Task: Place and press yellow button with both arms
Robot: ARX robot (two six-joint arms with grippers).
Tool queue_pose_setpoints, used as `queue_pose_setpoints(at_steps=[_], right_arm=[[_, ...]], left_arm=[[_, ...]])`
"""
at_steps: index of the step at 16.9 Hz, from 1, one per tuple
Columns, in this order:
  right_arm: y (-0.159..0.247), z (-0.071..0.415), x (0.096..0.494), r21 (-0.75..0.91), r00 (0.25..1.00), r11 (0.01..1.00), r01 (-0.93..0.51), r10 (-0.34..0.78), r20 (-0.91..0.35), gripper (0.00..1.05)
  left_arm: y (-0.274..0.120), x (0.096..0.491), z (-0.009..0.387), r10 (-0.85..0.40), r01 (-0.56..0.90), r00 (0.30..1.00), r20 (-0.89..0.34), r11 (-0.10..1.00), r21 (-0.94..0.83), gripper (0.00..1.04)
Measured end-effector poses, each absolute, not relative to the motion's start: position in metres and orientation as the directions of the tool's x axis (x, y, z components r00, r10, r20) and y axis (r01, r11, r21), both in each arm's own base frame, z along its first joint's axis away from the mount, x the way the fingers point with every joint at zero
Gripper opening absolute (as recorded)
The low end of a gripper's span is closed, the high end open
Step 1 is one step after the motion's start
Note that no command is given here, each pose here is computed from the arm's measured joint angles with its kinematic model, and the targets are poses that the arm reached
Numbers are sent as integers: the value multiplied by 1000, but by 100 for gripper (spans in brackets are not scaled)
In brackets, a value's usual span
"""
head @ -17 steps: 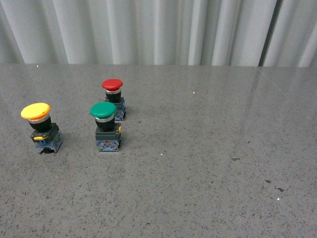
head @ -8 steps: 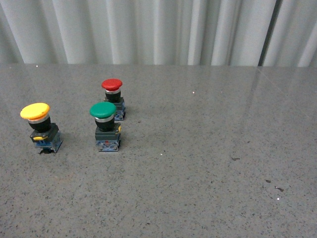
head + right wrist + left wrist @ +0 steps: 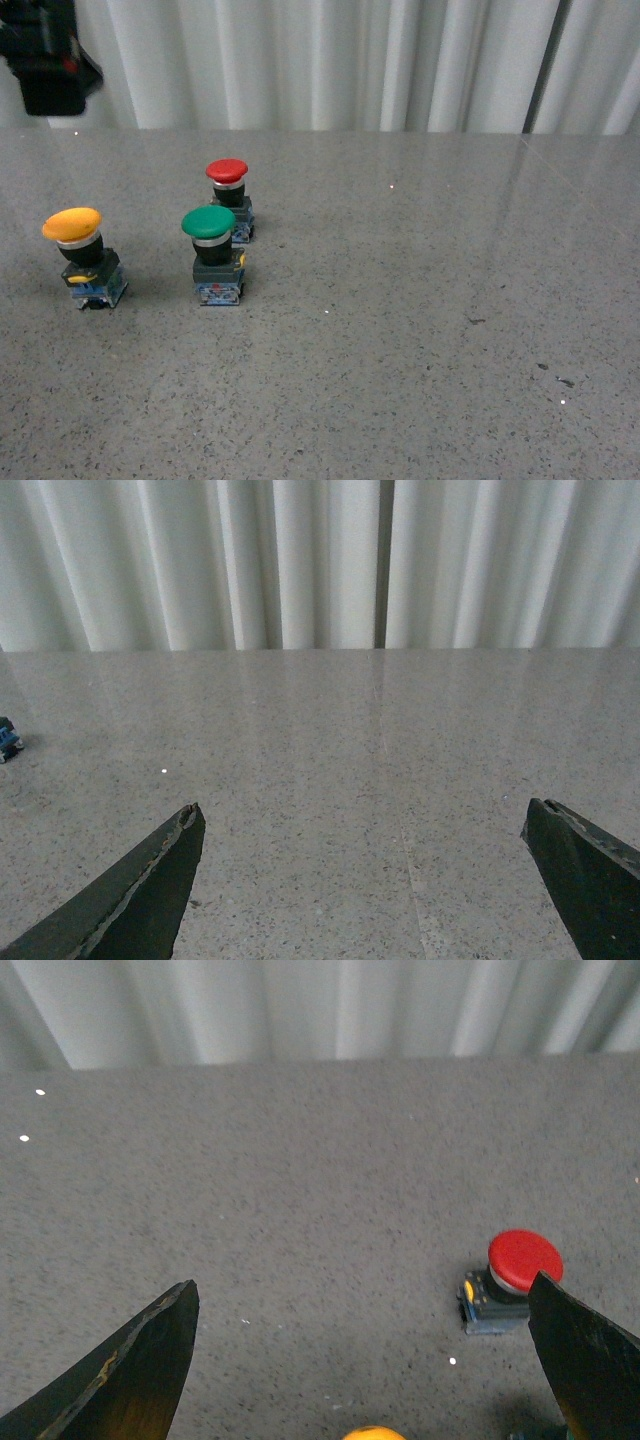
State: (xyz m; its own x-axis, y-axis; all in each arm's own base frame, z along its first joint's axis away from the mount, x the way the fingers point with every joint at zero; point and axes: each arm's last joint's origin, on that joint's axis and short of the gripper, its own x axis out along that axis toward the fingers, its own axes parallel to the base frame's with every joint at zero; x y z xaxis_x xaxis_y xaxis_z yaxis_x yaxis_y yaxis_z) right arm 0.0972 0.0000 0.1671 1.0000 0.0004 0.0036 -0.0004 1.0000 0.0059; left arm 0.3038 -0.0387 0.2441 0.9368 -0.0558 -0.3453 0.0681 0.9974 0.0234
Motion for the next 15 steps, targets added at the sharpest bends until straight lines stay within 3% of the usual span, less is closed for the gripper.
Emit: queue_pose_setpoints(at_steps=[3,10,13,15], right_arm=[[0,167,97,6,1000,1000,0,0,4,98],[0,167,97,6,1000,1000,0,0,4,98],[0,167,97,6,1000,1000,0,0,4,98],[0,167,97,6,1000,1000,0,0,4,98]], left_arm=[[-51,309,204,-69,97,886,-459,995,38,98],[-52,300,167,-42,87,858,-513,994,65,98],[-51,301,165,-35,82,858,-513,994,68,87],[-50,301,163,-21,70,854,-521,995,75,67]])
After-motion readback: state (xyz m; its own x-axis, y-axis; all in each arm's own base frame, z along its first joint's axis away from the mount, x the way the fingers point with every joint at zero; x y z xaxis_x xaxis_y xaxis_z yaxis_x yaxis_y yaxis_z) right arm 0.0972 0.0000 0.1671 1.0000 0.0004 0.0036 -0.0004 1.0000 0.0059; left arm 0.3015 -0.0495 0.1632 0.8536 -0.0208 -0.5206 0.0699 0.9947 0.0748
